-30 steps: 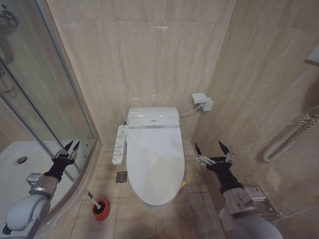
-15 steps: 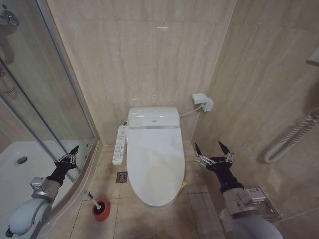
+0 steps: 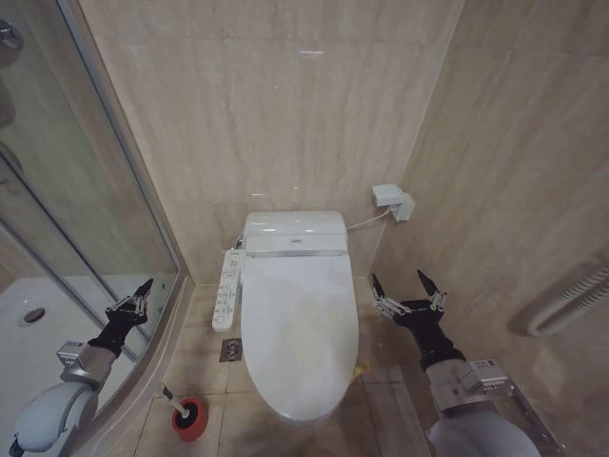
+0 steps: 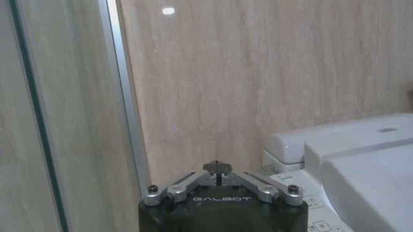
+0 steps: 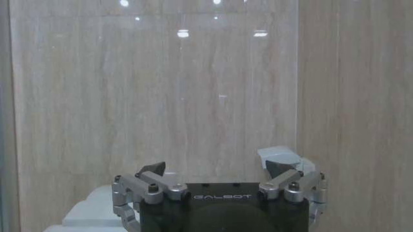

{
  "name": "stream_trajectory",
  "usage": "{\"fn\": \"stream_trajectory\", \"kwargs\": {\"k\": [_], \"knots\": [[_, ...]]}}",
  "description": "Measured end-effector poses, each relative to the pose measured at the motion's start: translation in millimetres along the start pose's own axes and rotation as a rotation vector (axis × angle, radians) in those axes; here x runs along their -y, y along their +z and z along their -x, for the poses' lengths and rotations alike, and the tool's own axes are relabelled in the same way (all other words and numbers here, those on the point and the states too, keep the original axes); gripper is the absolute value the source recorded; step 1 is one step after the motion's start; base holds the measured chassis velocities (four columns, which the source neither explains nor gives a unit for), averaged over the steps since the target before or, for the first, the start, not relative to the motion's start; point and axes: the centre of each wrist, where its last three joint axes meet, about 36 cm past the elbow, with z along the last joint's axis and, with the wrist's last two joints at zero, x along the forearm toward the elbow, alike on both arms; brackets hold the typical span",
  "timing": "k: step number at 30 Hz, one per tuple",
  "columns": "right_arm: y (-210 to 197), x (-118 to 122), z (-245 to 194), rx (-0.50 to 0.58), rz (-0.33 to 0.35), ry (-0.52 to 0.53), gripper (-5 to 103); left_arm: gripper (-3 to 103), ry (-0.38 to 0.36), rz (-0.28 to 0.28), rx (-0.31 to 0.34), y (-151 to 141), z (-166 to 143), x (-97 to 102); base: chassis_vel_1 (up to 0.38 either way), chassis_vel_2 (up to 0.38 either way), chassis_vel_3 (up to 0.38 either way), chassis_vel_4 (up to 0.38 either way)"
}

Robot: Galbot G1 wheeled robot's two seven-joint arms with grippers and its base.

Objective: Open the toilet lid, clean the toilet bowl with a toilet brush, close the toilet lid, and flush.

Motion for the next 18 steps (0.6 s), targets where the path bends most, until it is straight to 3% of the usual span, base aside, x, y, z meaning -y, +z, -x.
{"fn": "stream_trajectory", "kwargs": {"k": [18], "knots": [[0,0,0,0.0,0.0,0.0,100,0,0.028,0.028,0.003,9,0,-10.8,-0.088,0.075,0.088,-0.083]]}}
